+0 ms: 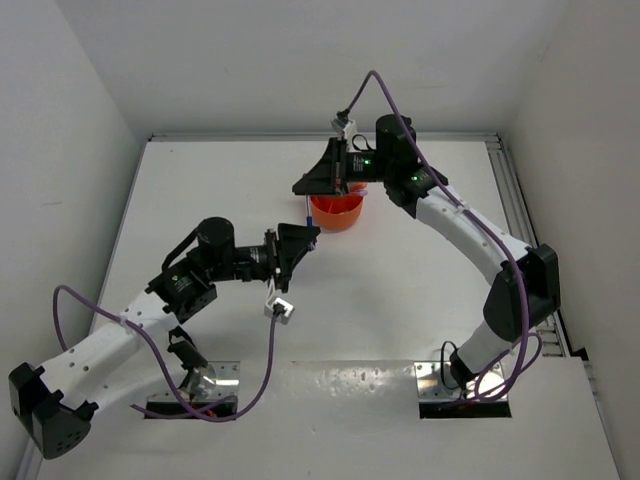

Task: Sort the stationery into containers
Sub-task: Place the pen in the storage box.

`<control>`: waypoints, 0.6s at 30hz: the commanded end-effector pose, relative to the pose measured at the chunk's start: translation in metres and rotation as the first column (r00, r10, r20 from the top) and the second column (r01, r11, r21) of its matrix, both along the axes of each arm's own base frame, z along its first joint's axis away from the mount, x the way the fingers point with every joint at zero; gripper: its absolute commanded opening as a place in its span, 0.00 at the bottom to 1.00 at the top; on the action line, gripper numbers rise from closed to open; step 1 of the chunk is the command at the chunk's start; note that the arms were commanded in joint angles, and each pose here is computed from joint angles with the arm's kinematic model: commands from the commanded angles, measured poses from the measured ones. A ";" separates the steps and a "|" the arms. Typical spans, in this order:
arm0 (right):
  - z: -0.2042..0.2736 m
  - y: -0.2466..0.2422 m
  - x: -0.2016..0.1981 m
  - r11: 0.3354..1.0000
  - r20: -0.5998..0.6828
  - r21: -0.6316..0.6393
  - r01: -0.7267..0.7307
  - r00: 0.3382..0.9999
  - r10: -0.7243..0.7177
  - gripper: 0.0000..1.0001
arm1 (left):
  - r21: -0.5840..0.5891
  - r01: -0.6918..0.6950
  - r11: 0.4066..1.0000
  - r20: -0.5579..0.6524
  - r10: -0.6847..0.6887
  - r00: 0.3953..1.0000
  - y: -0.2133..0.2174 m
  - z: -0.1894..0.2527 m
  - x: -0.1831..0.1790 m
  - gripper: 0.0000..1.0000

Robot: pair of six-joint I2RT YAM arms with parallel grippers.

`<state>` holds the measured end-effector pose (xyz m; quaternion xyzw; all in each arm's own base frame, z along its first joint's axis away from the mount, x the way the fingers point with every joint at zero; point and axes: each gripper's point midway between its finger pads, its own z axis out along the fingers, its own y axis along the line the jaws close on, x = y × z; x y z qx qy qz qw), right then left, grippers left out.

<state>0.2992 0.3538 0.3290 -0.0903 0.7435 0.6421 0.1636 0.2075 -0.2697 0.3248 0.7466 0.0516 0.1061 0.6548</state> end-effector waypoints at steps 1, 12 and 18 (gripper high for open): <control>0.023 0.001 -0.006 0.999 0.055 0.038 -0.012 0.998 0.010 0.00 | -0.033 0.053 0.998 0.069 -0.050 0.996 -0.007 0.021 -0.012 0.44; 0.048 -0.028 0.037 0.991 0.132 0.065 0.117 0.983 -0.125 0.66 | -0.071 0.051 0.996 -0.061 -0.056 0.997 -0.013 0.017 -0.019 0.00; 0.088 -0.115 0.120 0.922 0.275 0.089 0.377 0.880 -0.387 0.82 | -0.287 -0.097 0.953 -0.481 -0.055 0.875 -0.020 0.055 -0.001 0.00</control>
